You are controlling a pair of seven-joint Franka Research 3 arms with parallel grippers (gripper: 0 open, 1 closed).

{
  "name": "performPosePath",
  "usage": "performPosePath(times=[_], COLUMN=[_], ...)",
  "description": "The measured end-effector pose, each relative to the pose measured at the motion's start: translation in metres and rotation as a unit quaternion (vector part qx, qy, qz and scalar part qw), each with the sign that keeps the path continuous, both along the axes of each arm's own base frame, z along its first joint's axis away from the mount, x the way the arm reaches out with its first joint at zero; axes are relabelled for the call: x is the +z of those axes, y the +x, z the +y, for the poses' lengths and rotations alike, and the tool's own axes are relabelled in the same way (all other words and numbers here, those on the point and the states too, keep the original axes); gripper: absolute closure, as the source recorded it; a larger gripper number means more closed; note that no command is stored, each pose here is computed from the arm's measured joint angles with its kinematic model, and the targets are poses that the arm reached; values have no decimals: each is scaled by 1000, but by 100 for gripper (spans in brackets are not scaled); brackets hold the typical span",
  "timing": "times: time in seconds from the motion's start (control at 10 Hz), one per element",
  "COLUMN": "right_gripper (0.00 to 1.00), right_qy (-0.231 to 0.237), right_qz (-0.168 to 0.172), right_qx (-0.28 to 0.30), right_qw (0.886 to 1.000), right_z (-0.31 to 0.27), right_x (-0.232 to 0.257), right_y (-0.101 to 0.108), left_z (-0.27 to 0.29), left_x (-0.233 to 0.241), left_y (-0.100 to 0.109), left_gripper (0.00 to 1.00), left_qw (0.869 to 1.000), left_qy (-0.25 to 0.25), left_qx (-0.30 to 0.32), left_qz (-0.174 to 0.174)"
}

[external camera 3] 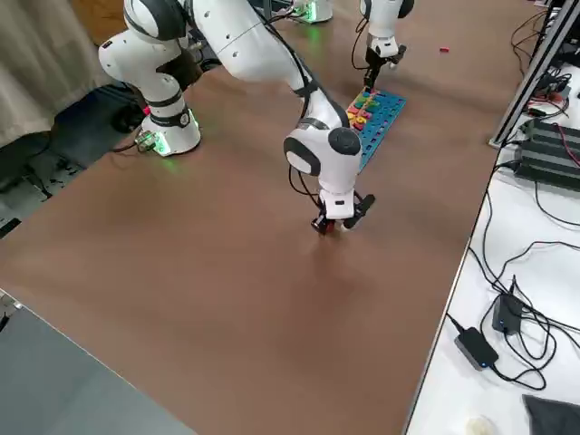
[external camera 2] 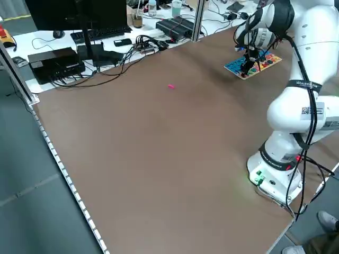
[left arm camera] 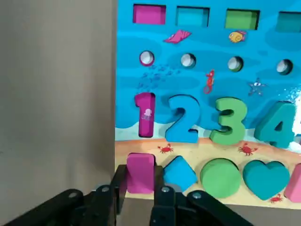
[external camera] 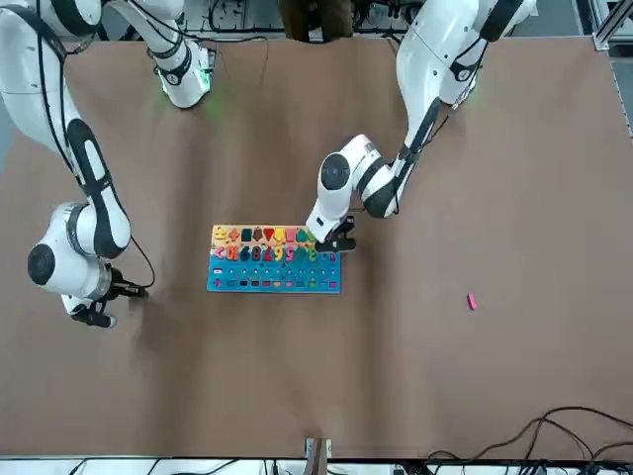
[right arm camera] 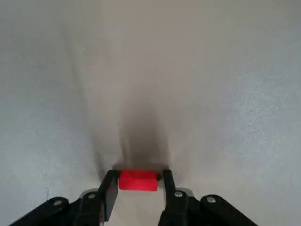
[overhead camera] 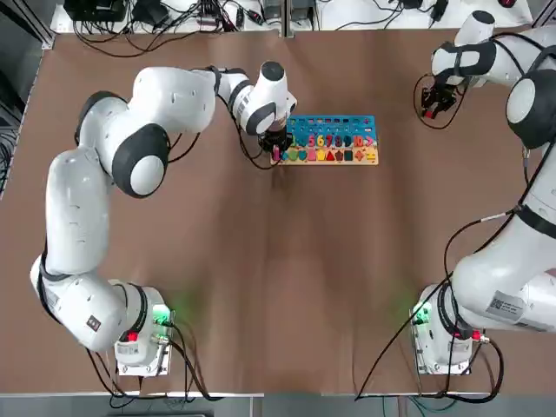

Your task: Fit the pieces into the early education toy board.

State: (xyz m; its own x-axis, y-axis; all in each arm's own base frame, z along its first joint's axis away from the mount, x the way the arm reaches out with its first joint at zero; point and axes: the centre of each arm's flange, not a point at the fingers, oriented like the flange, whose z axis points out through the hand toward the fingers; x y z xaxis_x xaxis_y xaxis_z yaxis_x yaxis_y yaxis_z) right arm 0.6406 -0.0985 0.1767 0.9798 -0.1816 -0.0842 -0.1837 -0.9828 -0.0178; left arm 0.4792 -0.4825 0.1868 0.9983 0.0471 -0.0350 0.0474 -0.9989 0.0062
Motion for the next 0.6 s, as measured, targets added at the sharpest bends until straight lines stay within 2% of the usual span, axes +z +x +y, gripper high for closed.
performPosePath(times=[0.2, 0.6], right_gripper=[53, 53], right_qy=[0, 0], right_qz=[0, 0], right_qx=[0, 0], right_qw=[1000, 1000], right_z=[0, 0], right_x=[0, 0], right_y=[0, 0], left_z=[0, 0], left_x=[-1, 0], left_y=[0, 0], left_gripper=[66, 66], left_qw=[1000, 1000], left_qy=[0, 0], left_qx=[0, 0], left_qz=[0, 0])
